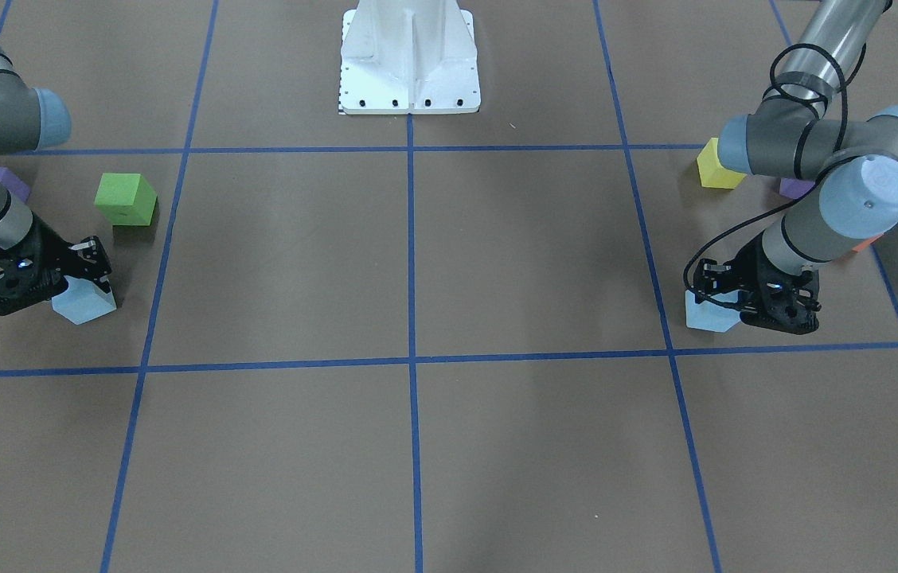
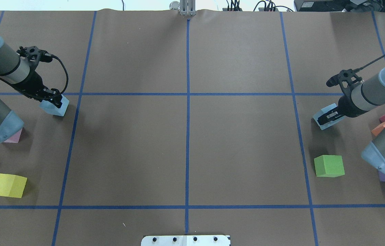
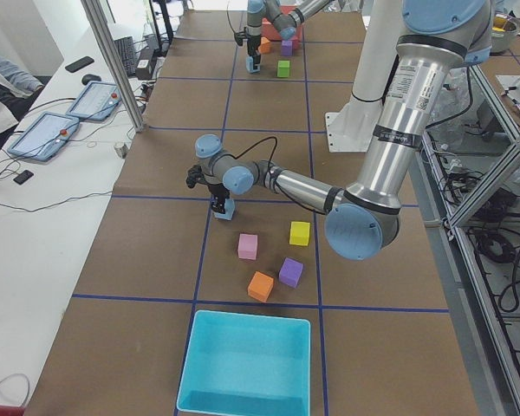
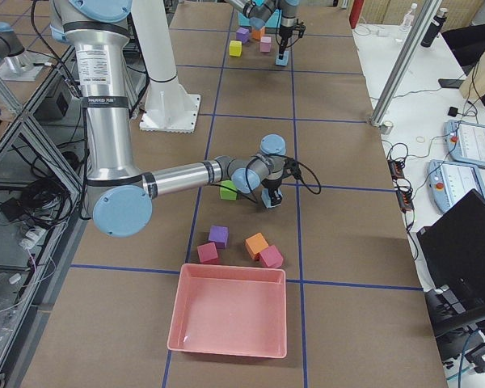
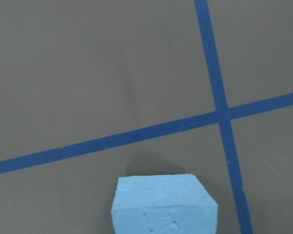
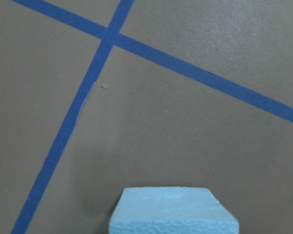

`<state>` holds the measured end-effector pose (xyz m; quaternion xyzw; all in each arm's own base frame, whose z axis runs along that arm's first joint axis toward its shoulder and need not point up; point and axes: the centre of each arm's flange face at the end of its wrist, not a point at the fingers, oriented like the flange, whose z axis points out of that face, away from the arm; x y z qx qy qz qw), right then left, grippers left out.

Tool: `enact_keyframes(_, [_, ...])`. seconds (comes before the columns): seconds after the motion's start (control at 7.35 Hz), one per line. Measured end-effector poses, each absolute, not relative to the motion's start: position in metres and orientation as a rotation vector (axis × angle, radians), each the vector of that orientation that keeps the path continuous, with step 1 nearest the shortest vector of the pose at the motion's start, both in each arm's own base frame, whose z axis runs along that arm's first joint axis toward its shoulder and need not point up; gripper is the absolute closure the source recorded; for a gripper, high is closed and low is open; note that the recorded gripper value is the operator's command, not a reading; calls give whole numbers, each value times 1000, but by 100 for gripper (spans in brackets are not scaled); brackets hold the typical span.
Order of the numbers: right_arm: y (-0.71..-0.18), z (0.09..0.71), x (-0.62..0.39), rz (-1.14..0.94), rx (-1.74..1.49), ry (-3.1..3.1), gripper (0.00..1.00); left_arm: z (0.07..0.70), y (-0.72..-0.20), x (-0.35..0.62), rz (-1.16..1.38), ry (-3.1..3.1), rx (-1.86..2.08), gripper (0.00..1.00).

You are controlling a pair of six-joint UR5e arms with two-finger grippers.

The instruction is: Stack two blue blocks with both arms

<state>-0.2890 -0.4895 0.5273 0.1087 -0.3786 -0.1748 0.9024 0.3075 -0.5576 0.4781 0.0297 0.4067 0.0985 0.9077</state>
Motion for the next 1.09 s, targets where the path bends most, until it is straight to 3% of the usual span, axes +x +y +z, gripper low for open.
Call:
enact_keyframes(0.54, [-530, 381, -329, -293, 158, -761, 47, 386, -574, 319, 36, 841, -19, 53])
enact_keyframes(1.09, [-513, 274, -435, -126, 75, -838, 46, 329, -584, 327, -136, 853, -85, 53])
